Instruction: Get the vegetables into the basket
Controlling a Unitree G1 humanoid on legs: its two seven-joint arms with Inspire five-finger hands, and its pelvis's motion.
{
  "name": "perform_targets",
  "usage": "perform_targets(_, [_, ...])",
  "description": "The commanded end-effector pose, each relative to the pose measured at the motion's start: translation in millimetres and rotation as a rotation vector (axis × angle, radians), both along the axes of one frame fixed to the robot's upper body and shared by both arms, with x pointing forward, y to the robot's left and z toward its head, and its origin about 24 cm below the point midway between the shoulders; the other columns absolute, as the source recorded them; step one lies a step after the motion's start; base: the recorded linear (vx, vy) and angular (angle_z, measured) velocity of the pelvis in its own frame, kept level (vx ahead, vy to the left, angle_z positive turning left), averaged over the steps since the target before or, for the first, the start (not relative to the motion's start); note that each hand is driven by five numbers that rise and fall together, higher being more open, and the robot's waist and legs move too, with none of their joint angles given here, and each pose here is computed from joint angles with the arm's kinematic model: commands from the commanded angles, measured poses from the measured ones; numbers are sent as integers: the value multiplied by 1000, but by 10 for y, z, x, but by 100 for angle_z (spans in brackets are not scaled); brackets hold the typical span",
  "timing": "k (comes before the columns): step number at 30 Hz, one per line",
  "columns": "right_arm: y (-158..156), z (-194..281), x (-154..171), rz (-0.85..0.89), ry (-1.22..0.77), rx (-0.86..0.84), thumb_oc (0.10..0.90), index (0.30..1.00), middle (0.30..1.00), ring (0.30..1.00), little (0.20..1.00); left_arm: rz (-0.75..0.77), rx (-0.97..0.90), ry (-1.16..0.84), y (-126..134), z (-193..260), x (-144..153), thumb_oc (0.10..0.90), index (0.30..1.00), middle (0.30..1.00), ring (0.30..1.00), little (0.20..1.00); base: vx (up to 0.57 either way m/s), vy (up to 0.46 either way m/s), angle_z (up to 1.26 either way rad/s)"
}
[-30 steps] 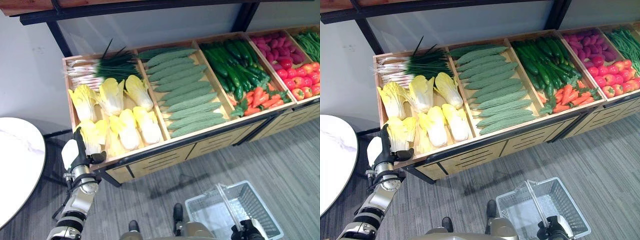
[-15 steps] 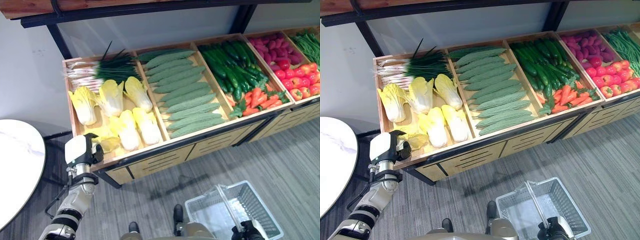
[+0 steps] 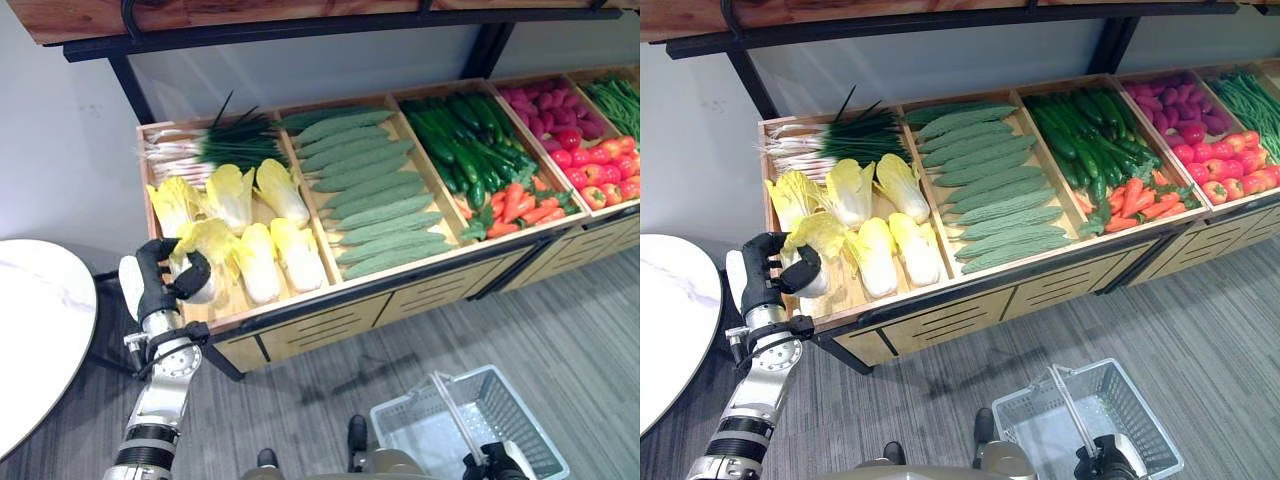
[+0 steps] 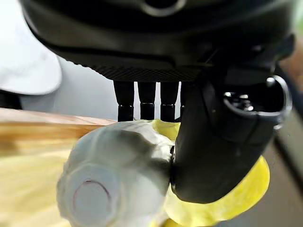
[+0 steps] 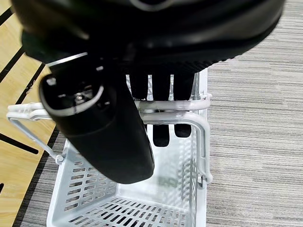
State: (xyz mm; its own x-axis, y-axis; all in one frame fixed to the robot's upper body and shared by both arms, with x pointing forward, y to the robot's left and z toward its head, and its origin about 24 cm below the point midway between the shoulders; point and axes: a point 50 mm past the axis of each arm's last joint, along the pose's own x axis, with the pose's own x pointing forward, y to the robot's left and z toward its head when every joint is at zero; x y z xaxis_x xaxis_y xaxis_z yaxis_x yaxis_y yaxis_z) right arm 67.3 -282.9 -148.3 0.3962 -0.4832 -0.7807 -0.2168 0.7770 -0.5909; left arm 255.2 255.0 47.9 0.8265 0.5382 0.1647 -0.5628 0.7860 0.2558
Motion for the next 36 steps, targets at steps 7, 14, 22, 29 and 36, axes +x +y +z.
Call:
perform_targets(7, [-202,83,46,1,0,-25,400,300,300,300,300,-477,-602,-363,-230,320,-56,400,300,300,300,300,0,0,0])
perform_targets(14, [-218,104,111,0,-26,-11,400,300,300,300,300,-595,-630,-345,-315,312,-89,400,300,300,300,300,-14,10,0])
perform_targets(22, [-226,113,135,-32,-45,0,400,300,300,300,300,-714,-556,-356,-437,492,-2,400,300,300,300,300,-40,113,-1])
perform_targets(29, [-165,111,223,-25,-71,19,400,300,300,300,300,-792,-475,-373,-494,635,58,400,300,300,300,300,-97,174,-16])
perform_targets(36, [-109,71,157,-29,-51,36,400,300,300,300,300,-851,-416,-371,-530,730,66,400,300,300,300,300,-135,115,-57])
